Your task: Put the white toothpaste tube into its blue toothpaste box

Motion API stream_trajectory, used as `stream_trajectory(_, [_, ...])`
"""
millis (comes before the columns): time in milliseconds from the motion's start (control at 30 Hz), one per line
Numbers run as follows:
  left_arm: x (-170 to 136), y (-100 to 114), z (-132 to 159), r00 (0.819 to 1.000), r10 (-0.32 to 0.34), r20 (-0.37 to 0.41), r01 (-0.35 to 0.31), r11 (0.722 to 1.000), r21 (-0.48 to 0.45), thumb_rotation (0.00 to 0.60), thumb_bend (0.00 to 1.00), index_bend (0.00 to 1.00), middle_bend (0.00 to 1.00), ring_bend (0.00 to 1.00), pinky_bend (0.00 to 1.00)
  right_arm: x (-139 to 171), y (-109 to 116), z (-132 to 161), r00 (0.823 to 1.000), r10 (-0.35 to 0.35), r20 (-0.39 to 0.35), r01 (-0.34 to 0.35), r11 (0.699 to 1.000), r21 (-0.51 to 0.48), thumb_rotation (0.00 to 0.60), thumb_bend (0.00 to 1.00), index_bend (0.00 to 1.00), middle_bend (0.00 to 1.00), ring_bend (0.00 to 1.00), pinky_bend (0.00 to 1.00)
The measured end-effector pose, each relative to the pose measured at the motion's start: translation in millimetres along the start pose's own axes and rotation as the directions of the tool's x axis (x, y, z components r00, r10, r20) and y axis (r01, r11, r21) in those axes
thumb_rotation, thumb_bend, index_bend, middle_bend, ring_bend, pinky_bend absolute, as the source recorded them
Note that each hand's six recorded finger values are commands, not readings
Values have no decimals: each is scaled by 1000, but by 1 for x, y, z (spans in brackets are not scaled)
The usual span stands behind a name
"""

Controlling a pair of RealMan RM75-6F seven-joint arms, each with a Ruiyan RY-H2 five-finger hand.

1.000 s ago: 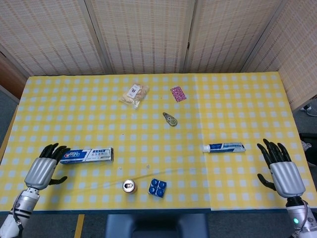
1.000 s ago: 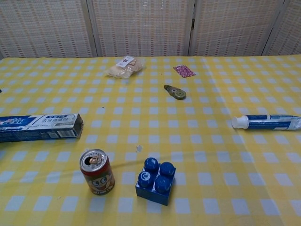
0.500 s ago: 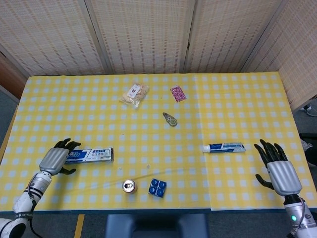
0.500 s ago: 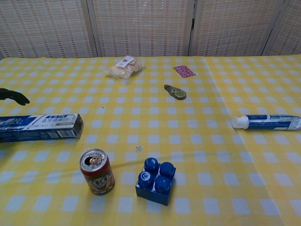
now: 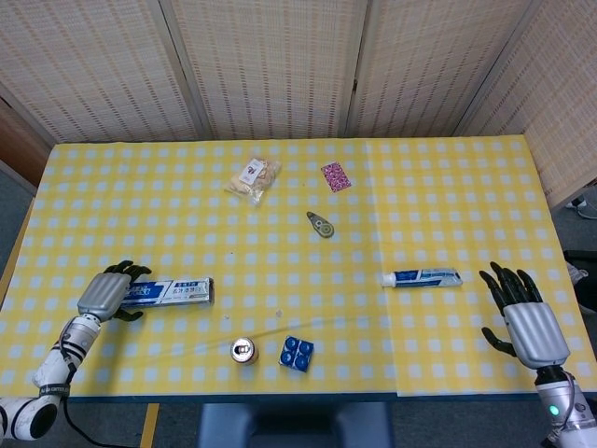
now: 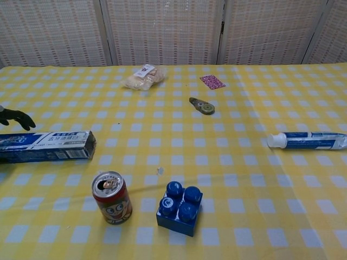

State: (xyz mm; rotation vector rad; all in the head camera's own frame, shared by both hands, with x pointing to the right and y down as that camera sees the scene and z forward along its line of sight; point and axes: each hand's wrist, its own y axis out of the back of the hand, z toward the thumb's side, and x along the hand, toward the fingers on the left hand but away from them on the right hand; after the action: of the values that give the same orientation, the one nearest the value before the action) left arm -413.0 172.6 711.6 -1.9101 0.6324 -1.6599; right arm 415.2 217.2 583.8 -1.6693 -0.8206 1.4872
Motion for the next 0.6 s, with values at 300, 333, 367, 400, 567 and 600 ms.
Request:
stream_trajectory(300, [9,-8,-7,1000,-16,-15,16,999,-36,600,225,306,323,182,255,-1,-5,0,1000,17,4,-17,1000,10,600,298,0,0,0,0])
stream_trajectory(333, [10,-9,-8,1000,-17,-17,16,999,-37,600,225,312,331,188,261,-1,-5,0,1000,15,5,-16,1000,9,600,298,0,0,0,0])
stream_trajectory(367, [11,-9,-9,1000,-18,-18,17,999,-38,600,225,318,339,195,267,-1,-4,0,1000,13,7,-13,1000,9,600,298,0,0,0,0])
stream_trajectory(400, [12,-10,-10,1000,-18,-20,17,999,-39,600,225,328,350,205,276,-1,-3,-1,1000,8,8,-9,1000,9,600,299,0,0,0,0])
stream_trajectory(567, [17,-12,-10,1000,-3,-17,2,999,-44,600,226,408,374,248,343,-1,-3,-2,1000,8,14,-8,1000,10,600,298,0,0,0,0])
stream_trajectory(600, [19,-12,-10,1000,3,-15,-3,999,-45,600,225,411,376,253,349,-1,-4,-2,1000,9,15,-10,1000,10,600,298,0,0,0,0])
